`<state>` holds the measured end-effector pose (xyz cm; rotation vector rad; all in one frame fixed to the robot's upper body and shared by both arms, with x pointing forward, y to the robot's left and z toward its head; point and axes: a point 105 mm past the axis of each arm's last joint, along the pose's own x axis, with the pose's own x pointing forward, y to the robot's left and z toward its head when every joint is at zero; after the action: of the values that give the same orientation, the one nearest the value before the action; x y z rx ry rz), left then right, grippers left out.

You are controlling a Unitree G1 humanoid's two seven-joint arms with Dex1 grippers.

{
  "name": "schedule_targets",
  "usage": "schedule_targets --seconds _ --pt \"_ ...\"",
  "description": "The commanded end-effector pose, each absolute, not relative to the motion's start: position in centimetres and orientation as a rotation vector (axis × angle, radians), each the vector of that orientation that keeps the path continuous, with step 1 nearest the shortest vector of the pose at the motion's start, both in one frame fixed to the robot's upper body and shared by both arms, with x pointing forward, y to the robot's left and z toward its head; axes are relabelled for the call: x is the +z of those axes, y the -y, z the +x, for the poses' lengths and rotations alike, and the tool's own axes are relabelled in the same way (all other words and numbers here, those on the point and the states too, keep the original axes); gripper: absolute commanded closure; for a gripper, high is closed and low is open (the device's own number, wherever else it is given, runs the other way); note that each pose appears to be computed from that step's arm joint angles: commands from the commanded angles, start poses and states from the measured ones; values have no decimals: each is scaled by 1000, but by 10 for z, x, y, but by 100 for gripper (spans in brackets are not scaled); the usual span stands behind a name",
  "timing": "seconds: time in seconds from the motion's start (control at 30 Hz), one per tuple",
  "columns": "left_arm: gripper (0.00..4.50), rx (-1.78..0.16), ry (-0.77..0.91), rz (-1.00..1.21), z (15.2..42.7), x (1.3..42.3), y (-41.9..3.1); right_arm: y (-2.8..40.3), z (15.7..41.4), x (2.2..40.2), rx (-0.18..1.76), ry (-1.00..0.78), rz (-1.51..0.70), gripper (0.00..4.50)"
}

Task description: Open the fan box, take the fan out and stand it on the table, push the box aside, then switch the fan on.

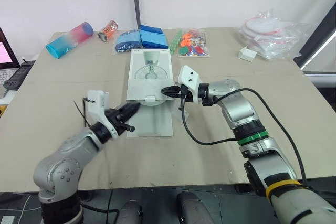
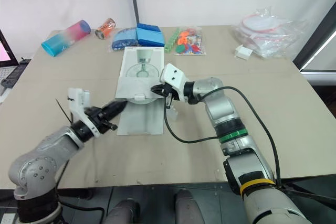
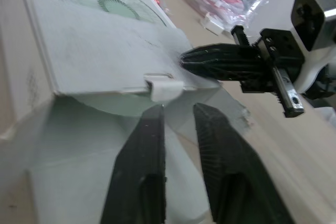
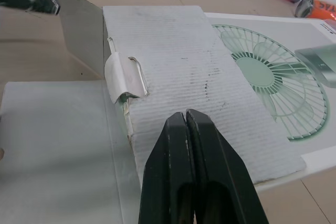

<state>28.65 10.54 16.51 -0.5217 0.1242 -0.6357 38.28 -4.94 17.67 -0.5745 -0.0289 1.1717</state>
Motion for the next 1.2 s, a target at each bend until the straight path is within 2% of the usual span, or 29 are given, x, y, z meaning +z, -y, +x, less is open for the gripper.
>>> schedule_targets --seconds 0.03,0.2,0.23,0.37,0.6,0.97,1.2 --pt "182 -616 -109 -638 282 170 -96 48 381 177 1186 34 -586 450" --pt "9 -606 -145 -758 278 163 -79 49 380 176 1190 25 -593 450" --pt "4 -608 -158 -785 277 161 -76 49 380 176 1192 24 -594 450" --pt "4 -545 -213 -915 282 147 -76 48 379 175 1202 19 -597 450" --pt "4 -462 -253 -1006 292 135 -76 49 377 174 1214 11 -606 450" --pt "4 -449 -274 -1141 313 128 -59 51 377 174 1220 2 -619 450" --pt "4 -455 -302 -1106 324 122 -48 52 377 175 1216 0 -625 450"
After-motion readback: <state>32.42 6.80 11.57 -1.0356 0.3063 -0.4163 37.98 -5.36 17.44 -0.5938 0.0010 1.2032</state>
